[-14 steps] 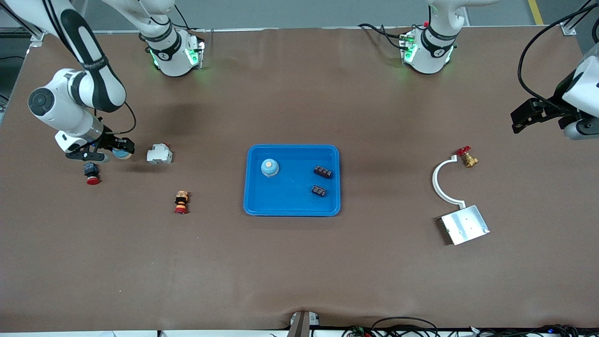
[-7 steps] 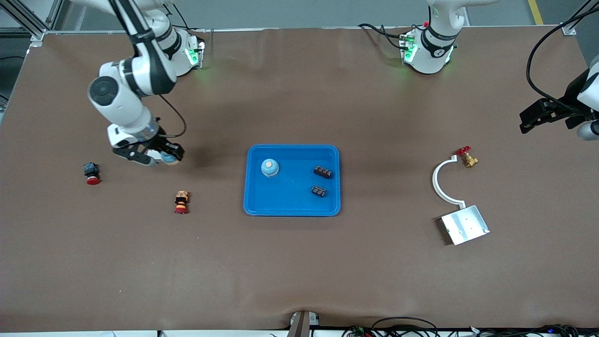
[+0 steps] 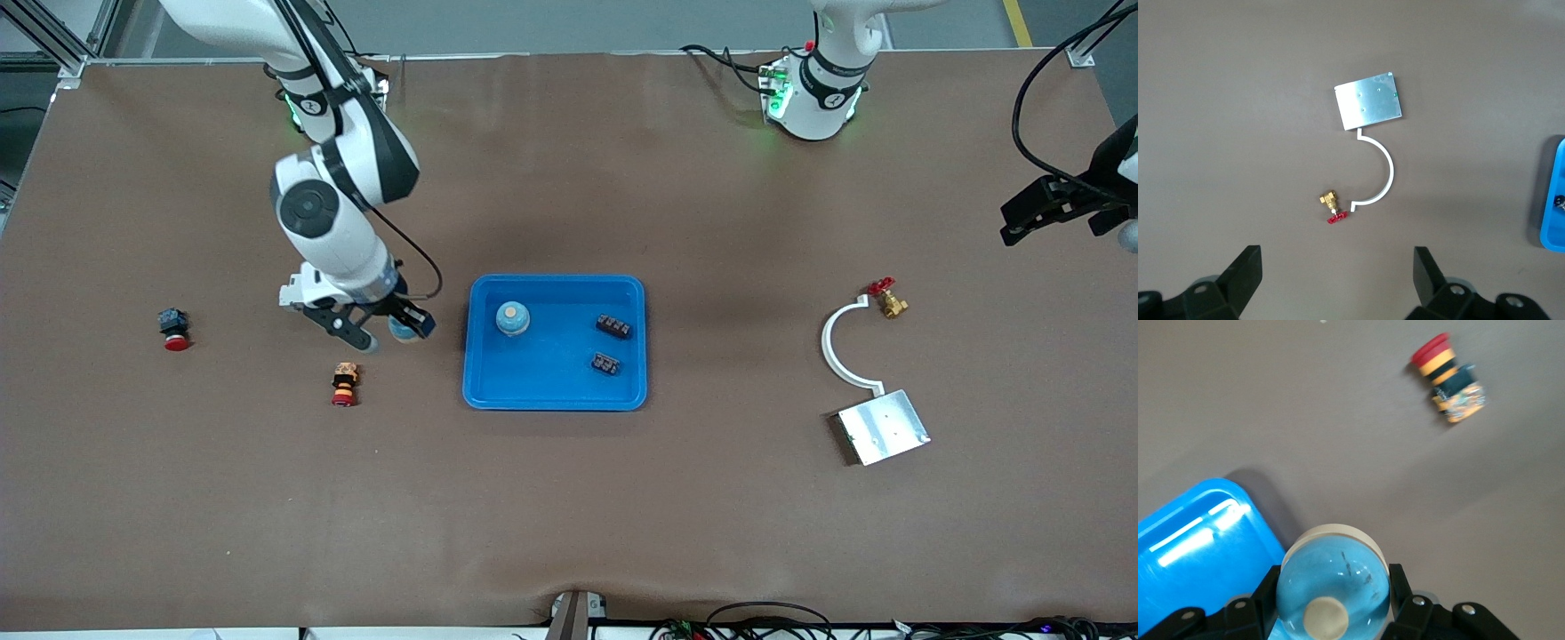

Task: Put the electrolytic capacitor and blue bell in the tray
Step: 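Carry the blue bell with the right gripper over the tray, then lower the bell into the tray and open the right gripper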

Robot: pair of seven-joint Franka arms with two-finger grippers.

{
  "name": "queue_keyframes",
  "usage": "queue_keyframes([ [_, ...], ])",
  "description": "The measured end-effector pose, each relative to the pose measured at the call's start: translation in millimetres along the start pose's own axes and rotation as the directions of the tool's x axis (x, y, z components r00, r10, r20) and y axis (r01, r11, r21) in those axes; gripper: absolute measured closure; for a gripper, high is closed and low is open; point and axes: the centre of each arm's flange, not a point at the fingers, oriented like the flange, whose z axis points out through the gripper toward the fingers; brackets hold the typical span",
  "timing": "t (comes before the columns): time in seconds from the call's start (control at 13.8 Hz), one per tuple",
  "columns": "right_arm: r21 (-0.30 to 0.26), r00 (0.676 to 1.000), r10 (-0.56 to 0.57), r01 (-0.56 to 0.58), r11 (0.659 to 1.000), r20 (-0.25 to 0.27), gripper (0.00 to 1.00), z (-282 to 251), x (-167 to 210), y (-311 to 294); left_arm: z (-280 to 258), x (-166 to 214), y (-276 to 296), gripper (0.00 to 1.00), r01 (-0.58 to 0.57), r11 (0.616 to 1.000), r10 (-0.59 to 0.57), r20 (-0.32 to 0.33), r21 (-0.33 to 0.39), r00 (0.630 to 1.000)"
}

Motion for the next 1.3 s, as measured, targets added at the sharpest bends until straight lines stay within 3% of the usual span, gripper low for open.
queue_keyframes([
  [0.58,0.030,0.993,0.118,-0.118,0.993,-0.004,0.32,59.1,-10.5,-98.3,-7.1,-6.6,2.8,0.00,-0.005,1.000,0.005,-0.003,0.000,1.000],
  [1.3,-0.017,0.991,0.134,-0.134,0.991,0.009,0.32,108.4,-67.1,-126.2,-5.0,-11.1,20.7,0.00,-0.039,0.999,0.039,0.011,0.001,0.999],
])
